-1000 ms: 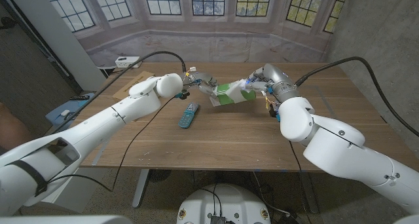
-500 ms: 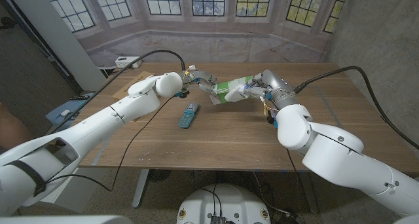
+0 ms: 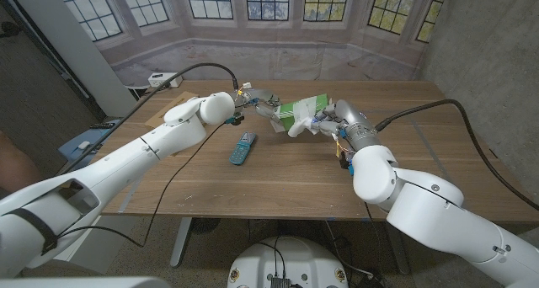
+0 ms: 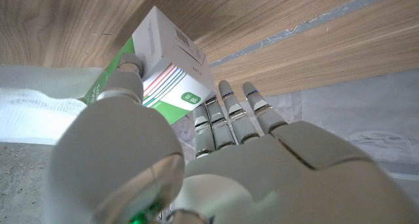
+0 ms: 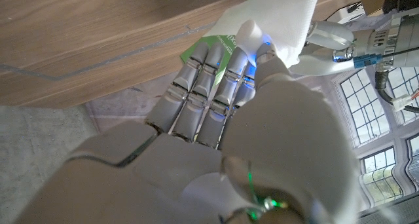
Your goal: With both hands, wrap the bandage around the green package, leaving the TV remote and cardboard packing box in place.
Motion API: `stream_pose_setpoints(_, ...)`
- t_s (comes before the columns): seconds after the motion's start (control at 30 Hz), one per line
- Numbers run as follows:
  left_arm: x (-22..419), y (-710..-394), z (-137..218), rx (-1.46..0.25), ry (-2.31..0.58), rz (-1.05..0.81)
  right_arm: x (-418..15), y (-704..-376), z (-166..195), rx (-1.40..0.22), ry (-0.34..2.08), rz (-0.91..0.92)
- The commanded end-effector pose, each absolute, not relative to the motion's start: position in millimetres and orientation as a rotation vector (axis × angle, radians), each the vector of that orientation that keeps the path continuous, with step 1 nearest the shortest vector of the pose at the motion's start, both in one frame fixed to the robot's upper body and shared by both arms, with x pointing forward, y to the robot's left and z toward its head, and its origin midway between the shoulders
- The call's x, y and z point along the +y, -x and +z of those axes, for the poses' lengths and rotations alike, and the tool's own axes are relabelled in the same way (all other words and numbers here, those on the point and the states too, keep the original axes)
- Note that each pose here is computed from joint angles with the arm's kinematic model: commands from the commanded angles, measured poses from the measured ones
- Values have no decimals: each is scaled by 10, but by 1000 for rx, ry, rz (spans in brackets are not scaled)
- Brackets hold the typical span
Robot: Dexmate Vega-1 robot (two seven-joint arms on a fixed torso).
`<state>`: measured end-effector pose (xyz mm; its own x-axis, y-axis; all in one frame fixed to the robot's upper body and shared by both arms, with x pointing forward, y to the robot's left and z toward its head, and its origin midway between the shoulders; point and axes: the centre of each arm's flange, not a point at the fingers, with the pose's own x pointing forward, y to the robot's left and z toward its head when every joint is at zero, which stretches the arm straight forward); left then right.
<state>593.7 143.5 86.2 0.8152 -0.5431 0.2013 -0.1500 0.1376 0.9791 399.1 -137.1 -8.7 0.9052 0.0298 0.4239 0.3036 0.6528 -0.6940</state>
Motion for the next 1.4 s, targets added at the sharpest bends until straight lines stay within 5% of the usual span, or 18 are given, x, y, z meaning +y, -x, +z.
stream_pose_setpoints(0.03, 1459, -5917, 858, -607, -1410, -308, -1360, -4070, -250, -370, 819, -157)
stream_pose_setpoints(1.4, 1477, -5805, 954, -621, -1390, -336, -1445, -4697, -510, -288, 723, -174)
